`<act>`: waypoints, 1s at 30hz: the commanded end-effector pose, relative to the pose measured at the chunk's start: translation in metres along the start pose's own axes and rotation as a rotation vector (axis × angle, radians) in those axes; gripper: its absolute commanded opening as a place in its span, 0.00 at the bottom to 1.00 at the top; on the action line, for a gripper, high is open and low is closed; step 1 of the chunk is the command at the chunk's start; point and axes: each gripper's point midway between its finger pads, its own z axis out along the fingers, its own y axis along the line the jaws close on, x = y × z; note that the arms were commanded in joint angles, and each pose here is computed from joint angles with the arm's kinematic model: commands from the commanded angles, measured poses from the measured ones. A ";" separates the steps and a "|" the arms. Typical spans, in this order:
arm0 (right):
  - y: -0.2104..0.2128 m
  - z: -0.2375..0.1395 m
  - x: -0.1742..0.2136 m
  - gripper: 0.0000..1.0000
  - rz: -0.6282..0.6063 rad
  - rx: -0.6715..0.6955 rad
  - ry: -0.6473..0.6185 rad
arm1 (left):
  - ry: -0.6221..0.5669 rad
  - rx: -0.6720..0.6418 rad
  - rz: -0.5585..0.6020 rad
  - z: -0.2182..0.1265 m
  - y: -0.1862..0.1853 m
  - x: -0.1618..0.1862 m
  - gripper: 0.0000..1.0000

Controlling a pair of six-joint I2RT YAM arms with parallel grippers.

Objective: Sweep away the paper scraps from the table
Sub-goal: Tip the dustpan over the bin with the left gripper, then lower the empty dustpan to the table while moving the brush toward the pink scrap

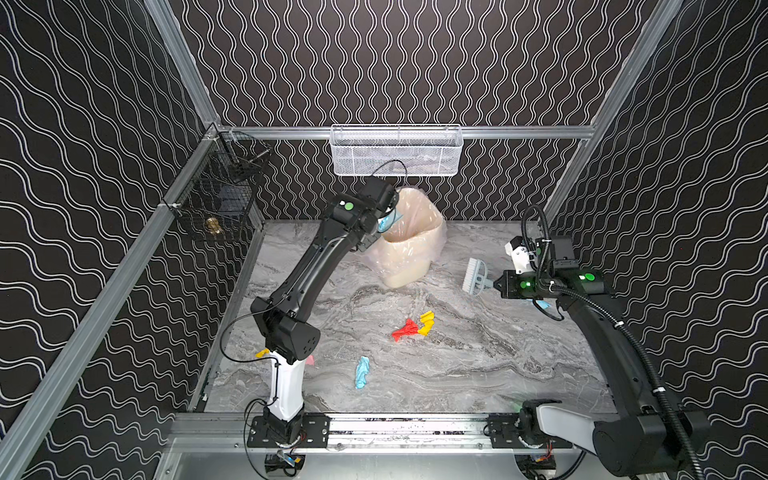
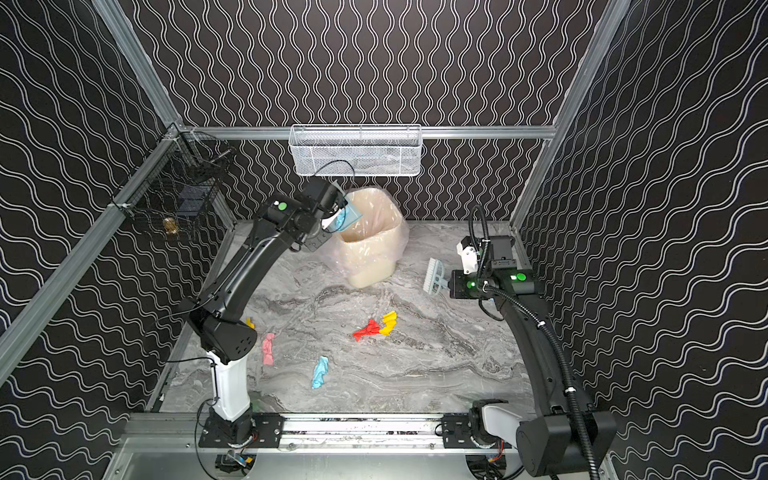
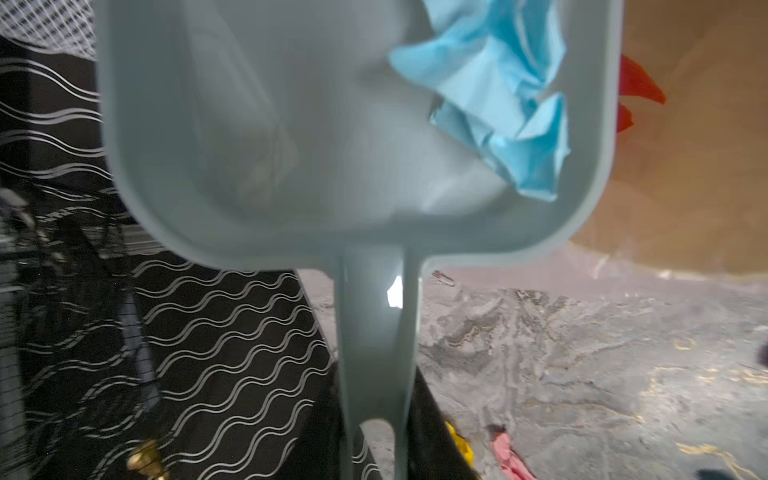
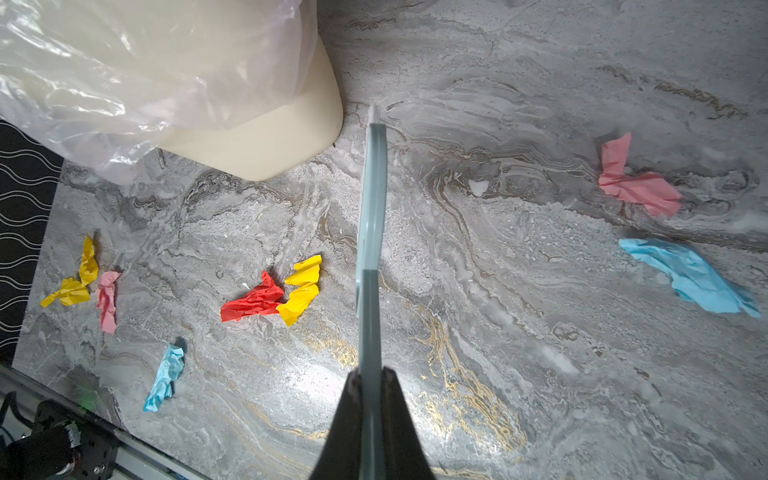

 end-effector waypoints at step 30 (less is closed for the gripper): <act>-0.078 -0.016 -0.012 0.00 0.048 0.464 -0.089 | -0.358 -0.015 -0.041 -0.087 -0.037 -0.050 0.00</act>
